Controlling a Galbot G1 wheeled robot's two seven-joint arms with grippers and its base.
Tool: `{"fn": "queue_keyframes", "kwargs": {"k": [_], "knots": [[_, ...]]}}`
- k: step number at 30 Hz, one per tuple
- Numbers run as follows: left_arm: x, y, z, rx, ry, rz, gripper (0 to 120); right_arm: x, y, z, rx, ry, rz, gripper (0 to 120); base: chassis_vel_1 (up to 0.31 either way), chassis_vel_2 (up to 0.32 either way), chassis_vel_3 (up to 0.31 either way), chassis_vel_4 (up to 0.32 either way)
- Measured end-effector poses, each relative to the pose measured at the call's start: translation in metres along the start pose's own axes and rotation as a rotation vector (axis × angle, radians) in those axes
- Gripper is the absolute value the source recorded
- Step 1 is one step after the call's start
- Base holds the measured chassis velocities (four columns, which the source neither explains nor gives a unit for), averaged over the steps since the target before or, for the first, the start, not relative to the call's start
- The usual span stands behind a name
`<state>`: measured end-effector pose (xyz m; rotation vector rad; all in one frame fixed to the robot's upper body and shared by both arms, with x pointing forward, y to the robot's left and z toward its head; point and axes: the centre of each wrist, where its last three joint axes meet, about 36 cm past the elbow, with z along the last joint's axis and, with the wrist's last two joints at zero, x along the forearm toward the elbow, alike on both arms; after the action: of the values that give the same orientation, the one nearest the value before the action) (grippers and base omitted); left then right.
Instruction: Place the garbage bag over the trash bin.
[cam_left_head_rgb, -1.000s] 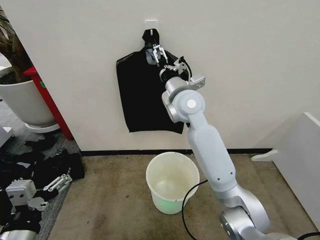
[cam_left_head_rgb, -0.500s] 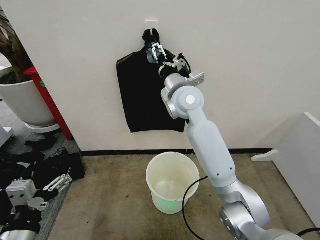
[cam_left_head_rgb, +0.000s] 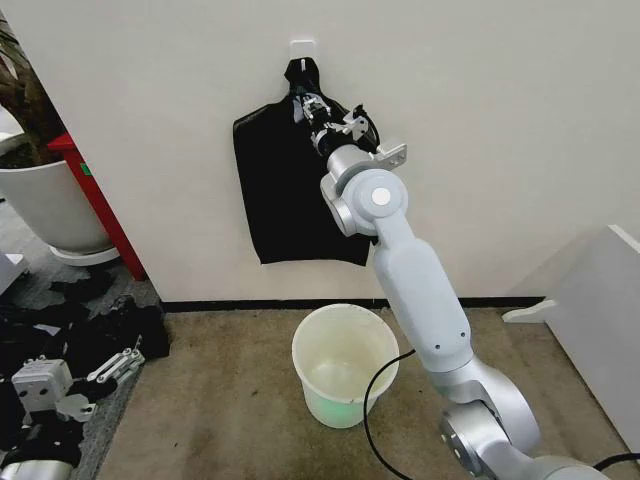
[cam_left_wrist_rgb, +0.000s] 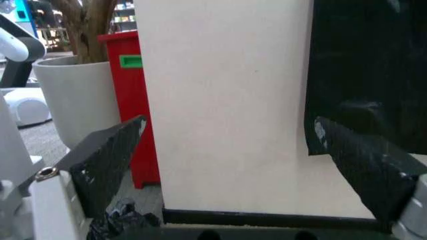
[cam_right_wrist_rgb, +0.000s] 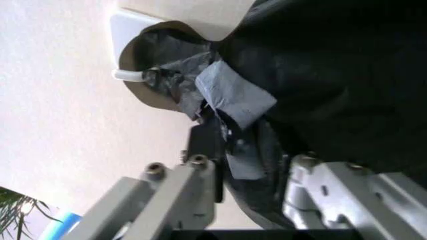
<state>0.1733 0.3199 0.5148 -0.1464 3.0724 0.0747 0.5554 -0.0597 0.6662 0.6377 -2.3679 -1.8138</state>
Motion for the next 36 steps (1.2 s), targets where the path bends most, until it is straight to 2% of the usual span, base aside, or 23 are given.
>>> {"fn": "queue_keyframes", "kwargs": {"k": [3,5,12,20,36], "knots": [[0.0,0.0,0.0,0.0,0.0,0.0,100,0.0,0.0,-0.002,-0.014,0.008,0.013,1,0.0,0.0,0.0,0.0],[0.0,0.0,0.0,0.0,0.0,0.0,100,0.0,0.0,-0.003,-0.023,0.011,0.016,0,0.0,0.0,0.0,0.0],[0.0,0.0,0.0,0.0,-0.001,0.0,100,0.008,-0.005,-0.001,-0.044,0.032,0.053,0,0.0,0.0,0.0,0.0],[0.0,0.0,0.0,0.0,-0.003,0.001,100,0.048,-0.034,0.006,-0.06,0.065,0.115,0,0.0,0.0,0.0,0.0],[-0.001,-0.001,0.0,0.004,-0.01,0.004,100,0.101,-0.055,0.019,-0.083,0.103,0.147,0,0.0,0.0,0.0,0.0]]}}
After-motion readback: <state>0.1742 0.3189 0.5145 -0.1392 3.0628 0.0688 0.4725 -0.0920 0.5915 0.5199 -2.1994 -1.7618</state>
